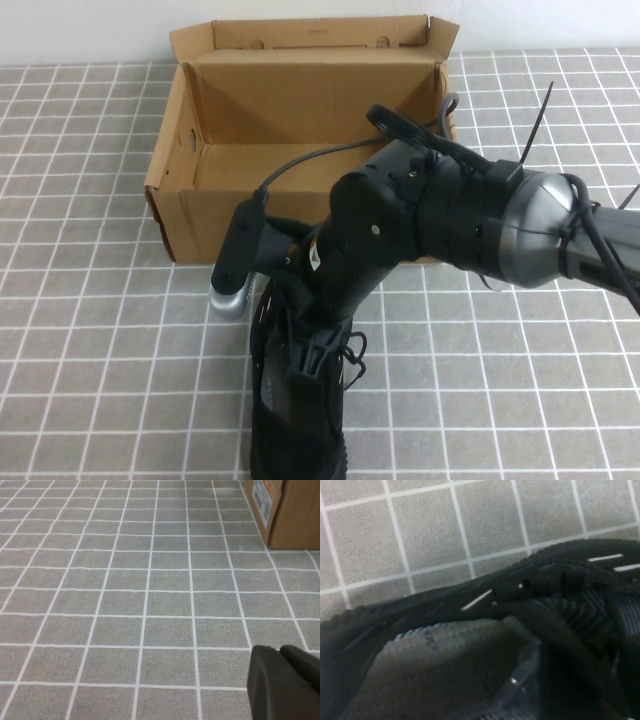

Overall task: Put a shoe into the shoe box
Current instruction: Pick up the shoe from the table

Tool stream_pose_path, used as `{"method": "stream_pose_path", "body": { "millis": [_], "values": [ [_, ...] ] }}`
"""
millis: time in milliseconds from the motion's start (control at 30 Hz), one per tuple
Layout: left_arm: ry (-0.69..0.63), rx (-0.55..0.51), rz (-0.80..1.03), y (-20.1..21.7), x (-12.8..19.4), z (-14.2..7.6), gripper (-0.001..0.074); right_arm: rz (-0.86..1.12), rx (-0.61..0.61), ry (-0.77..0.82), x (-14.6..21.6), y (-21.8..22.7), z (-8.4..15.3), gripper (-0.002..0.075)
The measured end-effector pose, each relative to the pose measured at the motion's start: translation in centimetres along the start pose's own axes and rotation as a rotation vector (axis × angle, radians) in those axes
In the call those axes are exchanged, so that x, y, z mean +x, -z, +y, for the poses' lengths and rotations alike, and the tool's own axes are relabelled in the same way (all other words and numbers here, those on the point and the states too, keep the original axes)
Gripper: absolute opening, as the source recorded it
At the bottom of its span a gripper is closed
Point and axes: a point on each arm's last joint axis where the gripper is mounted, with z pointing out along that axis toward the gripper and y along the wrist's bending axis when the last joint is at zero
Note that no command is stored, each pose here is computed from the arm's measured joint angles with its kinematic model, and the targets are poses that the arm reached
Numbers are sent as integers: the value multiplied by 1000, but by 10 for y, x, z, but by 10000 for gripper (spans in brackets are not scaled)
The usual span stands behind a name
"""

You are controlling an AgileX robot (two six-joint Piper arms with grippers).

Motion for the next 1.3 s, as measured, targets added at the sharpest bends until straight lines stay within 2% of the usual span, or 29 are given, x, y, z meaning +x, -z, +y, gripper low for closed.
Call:
{"method": "stream_pose_path", "body": {
  "millis": [133, 267, 500, 767, 1067, 1300],
  "values": [
    [0, 0, 0, 0, 0, 0, 0, 12, -2, 4, 1, 0, 0, 106],
    [0, 0, 0, 0, 0, 0, 0, 27, -6, 9, 2, 0, 1, 17],
    [0, 0, 0, 0, 0, 0, 0, 26, 18, -13, -4, 29, -1, 4],
    [0, 0, 0, 0, 0, 0, 0, -13, 23, -141, -30, 112, -7, 3],
    [0, 0, 0, 0, 0, 0, 0, -218, 86, -172, -40, 201, -3, 2],
    [0, 0, 0, 0, 0, 0, 0, -230, 141, -217, -33, 220, -4, 1]
  ]
}}
